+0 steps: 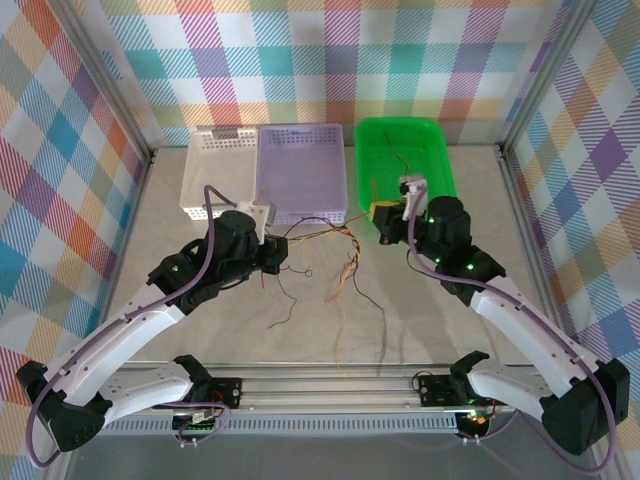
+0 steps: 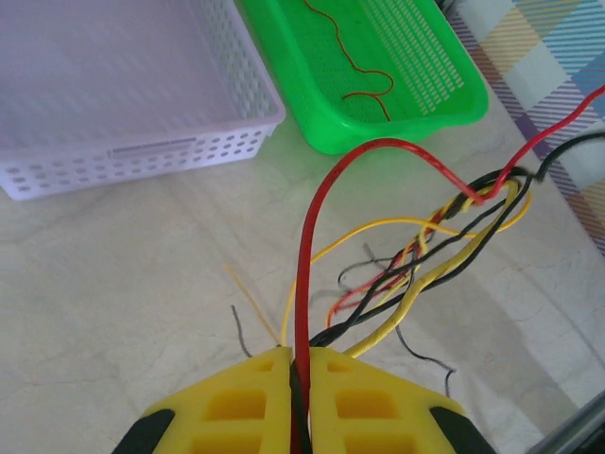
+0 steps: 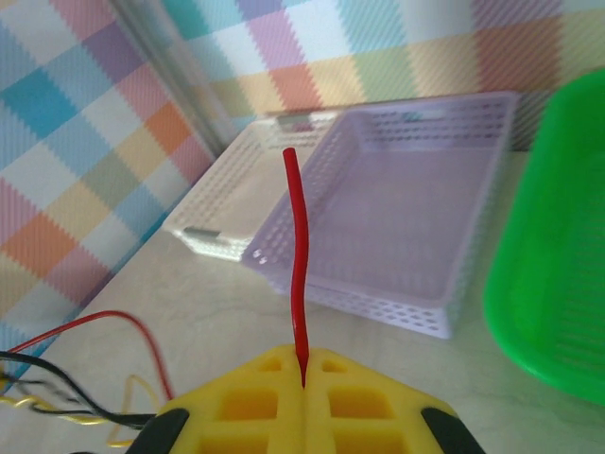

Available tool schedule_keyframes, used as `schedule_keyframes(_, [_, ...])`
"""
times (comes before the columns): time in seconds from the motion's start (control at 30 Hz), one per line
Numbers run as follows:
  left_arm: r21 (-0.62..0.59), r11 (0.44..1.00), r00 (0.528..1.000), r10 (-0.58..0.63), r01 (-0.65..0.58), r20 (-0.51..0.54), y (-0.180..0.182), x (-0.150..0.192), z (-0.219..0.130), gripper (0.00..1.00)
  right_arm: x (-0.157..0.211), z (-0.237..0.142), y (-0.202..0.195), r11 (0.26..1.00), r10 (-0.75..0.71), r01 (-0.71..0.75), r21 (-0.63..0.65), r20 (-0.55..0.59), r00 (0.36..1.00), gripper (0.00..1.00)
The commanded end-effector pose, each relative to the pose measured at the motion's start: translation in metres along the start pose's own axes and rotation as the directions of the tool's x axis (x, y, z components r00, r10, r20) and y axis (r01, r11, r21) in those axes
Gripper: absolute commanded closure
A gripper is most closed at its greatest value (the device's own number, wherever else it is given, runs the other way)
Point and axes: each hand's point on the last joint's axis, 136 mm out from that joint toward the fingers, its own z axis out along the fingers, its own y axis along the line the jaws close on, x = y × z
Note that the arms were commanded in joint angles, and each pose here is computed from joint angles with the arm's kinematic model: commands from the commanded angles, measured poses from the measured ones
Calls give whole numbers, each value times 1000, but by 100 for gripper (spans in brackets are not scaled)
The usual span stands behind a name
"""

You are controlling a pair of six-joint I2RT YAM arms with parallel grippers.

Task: Untangle the cables

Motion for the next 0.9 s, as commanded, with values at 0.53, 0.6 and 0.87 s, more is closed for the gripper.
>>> schedule_keyframes(0.53, [-381,879,958,270,-286,-97,79,9,-35,100,-33,-100,-109,860,107,-176,480,167,980,100])
schedule_keyframes(0.6, [-398,875,961,266,-275,-80,83,10,-39,100,-33,-109,-113,840,105,-184,511,179,978,100])
schedule_keyframes(0.87, [-468,849,965,259,-245,-37,98,11,-50,100,-40,-138,-119,791,77,-198,579,226,971,100])
